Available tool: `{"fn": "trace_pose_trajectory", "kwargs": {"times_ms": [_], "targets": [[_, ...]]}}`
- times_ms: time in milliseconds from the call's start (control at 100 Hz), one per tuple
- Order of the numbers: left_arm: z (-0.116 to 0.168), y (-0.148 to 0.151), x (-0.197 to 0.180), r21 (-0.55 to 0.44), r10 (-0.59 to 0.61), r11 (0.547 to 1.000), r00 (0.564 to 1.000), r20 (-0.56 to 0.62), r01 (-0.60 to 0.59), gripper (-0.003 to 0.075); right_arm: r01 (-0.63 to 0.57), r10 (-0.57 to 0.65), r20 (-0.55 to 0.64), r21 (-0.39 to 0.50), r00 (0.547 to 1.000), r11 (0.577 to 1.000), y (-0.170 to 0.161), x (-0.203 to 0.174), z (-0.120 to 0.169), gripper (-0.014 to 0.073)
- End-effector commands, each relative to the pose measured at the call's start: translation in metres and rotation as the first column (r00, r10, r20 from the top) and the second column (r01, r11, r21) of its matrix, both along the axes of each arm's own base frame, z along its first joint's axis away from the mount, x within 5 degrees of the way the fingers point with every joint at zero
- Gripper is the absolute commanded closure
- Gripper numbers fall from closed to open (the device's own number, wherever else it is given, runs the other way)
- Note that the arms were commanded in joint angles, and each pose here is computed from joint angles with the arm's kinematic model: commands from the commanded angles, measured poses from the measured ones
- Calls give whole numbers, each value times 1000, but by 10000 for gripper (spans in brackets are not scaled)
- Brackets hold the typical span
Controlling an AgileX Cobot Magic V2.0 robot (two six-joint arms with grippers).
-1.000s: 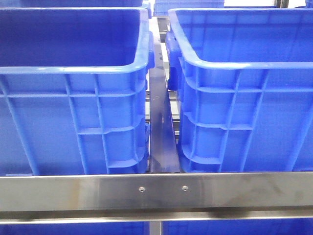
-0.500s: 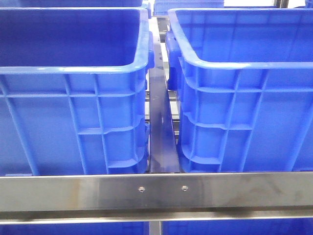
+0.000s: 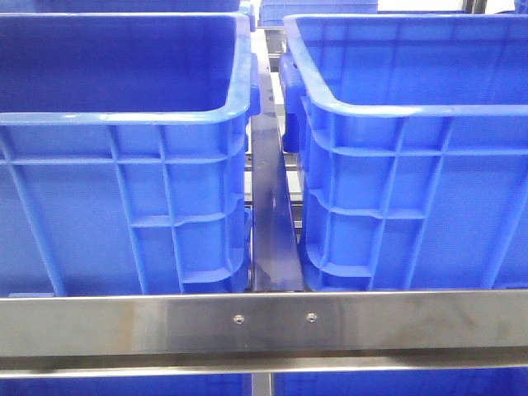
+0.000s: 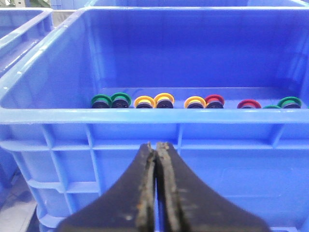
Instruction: Pick red and yellow buttons and place in box
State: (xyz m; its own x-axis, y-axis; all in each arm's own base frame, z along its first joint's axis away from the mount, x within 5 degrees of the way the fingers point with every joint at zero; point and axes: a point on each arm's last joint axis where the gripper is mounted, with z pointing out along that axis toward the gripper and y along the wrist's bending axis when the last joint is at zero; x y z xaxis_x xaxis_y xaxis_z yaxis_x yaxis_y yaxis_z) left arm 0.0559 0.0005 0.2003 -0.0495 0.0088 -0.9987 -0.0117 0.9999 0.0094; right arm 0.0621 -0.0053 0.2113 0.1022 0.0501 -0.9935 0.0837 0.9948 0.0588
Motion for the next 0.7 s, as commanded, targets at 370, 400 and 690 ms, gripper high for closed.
{"fn": "trace_pose_trajectory", "kwargs": {"times_ms": [370,400,690], "targets": [[-10,0,0,-18,7,1000,999,51,-6,740,-72,74,39,-43,997,996,5,-9,2,657],[-10,0,0,-18,7,1000,999,51,-6,740,-72,74,37,-40,997,997,5,-9,2,657],[-10,0,0,-18,7,1000,999,51,-6,740,-71,73,38,-37,997,997,5,-9,2,657]]}}
